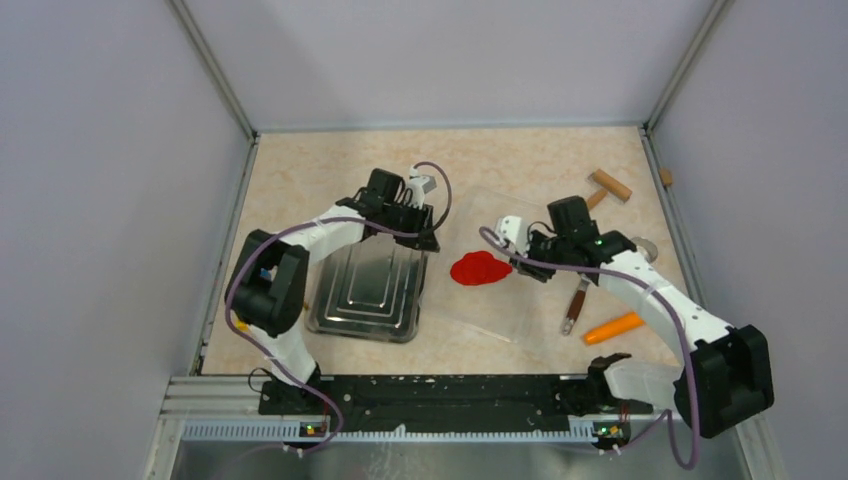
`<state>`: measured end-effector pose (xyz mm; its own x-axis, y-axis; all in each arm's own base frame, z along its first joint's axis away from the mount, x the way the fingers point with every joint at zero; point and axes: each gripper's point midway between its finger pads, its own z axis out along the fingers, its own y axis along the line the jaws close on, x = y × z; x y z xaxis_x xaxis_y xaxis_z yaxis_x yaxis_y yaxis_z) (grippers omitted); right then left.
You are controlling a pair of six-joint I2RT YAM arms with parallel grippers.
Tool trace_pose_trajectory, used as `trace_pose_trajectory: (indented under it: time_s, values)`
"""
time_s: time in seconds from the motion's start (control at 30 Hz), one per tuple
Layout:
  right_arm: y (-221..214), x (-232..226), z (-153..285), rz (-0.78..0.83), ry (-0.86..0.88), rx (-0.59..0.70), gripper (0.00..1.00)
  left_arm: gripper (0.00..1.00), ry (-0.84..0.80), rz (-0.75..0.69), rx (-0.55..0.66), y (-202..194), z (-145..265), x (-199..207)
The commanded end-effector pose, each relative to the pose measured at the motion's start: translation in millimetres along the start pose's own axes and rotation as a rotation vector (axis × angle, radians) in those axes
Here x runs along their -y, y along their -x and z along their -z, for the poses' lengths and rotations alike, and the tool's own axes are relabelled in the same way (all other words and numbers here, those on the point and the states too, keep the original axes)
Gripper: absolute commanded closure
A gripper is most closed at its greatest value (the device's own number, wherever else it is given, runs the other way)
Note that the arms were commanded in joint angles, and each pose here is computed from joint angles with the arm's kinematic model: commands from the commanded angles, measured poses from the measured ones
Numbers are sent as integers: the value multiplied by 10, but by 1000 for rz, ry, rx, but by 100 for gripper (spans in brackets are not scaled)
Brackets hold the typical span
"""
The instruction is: Roll out the dumpling wrappers from the dough
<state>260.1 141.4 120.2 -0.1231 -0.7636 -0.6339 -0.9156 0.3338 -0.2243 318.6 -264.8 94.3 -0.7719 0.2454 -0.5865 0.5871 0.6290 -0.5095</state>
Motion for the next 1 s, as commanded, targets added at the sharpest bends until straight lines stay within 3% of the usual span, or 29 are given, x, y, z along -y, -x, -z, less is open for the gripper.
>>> trace_pose_trajectory:
  time_s: [0.0,0.13,0.27,0.37,0.57,0.97]
  values:
    - [348,-83,-239,216,30,88,61,60,87,7,68,438,-281,-226]
    - [462,-225,-414,290,87,112,60,59,103,22,54,595,-578,-311]
    - [571,-341,-544,344,148,131,49,56,136,28,54,708,-771,-350]
    - [671,-437,-657,367,202,143,39,55,138,48,31,646,-901,-351]
    - [822,-621,-983,412,315,96,34,57,219,147,-1,449,-1020,-518]
    - [816,-644,-1462,514,394,-31,31,81,230,234,-16,264,-956,-494]
